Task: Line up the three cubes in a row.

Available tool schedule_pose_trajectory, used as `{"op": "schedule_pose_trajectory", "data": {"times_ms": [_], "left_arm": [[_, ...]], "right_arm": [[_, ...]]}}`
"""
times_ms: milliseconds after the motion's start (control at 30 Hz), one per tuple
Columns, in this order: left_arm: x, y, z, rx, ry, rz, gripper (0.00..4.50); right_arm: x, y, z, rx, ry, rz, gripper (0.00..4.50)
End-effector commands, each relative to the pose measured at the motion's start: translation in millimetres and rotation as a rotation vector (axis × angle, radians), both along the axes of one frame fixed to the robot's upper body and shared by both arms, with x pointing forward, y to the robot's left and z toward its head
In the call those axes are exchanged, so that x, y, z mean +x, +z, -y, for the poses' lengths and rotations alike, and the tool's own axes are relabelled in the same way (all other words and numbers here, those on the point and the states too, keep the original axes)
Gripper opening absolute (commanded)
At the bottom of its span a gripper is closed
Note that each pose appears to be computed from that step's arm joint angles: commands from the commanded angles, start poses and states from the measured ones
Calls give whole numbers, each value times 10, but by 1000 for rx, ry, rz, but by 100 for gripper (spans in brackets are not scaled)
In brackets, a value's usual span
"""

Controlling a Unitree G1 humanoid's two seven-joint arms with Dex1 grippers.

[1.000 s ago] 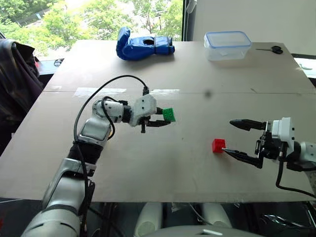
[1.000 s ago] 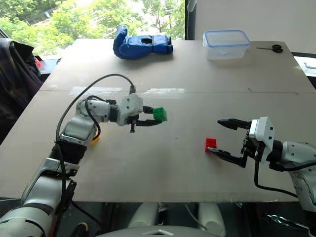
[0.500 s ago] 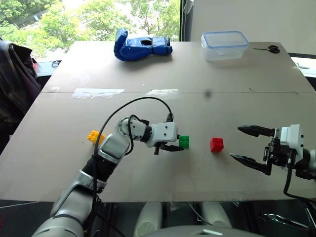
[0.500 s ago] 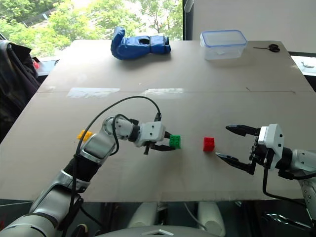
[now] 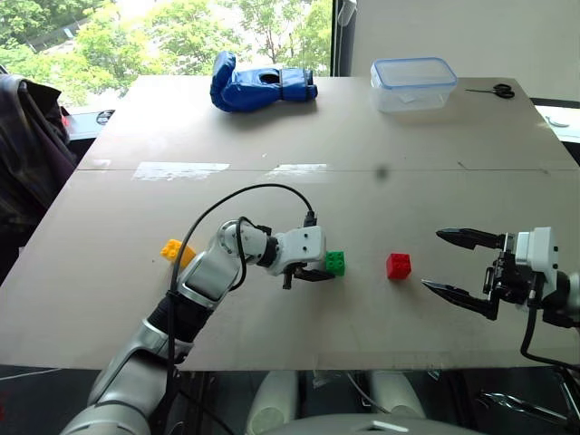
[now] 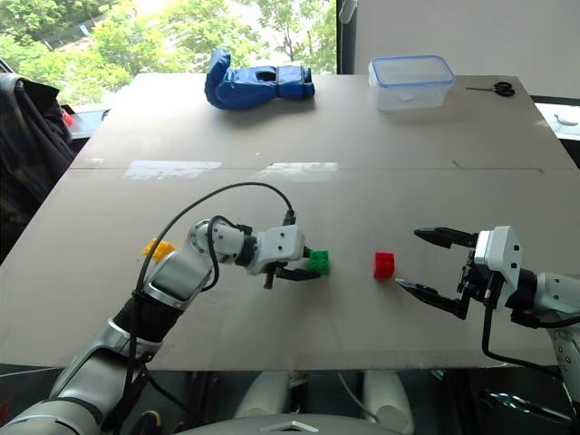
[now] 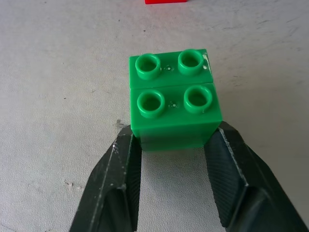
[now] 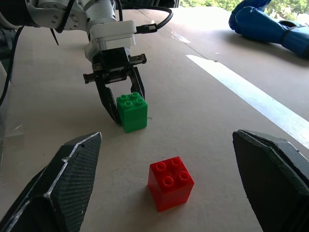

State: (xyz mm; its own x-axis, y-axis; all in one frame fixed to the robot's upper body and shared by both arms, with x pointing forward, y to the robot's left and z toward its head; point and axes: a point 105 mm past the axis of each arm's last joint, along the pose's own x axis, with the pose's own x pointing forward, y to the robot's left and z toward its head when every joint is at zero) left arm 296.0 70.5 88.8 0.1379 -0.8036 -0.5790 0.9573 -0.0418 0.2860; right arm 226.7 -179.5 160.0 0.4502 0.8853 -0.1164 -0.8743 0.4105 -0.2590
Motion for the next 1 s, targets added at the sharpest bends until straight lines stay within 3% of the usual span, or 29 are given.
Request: {"op": "schedule_pose_trajectory", "data": {"times_ms": [33, 67, 133, 267, 467, 600, 767, 833, 1000], "left_arm": [[-47, 5, -1, 3, -16, -5, 348], [-62, -3, -6, 5, -23, -14, 394], [-48, 5, -11, -6, -6, -14, 445], [37, 112, -18, -48, 36, 27, 445], [132, 835, -111, -348, 118, 115, 445], [156, 1321, -498, -557, 239, 89, 445], [301, 1597, -1313, -712, 552, 114, 445], [264, 1614, -1617, -775, 630, 130, 445], [114, 1115, -2260, -579, 875, 317, 445]], "right_arm": [[-26, 83, -12, -10, 16, 44, 450], [-27, 80, -10, -13, 17, 42, 450], [-30, 72, -7, -19, 21, 38, 450], [-28, 69, -2, -23, 23, 36, 450], [-32, 63, 1, -27, 30, 30, 450], [-26, 60, -11, -25, 43, 28, 450], [11, 41, -39, -18, 68, 22, 450], [33, 36, -59, -13, 82, 22, 450], [80, 20, -92, -10, 110, 23, 450]]}}
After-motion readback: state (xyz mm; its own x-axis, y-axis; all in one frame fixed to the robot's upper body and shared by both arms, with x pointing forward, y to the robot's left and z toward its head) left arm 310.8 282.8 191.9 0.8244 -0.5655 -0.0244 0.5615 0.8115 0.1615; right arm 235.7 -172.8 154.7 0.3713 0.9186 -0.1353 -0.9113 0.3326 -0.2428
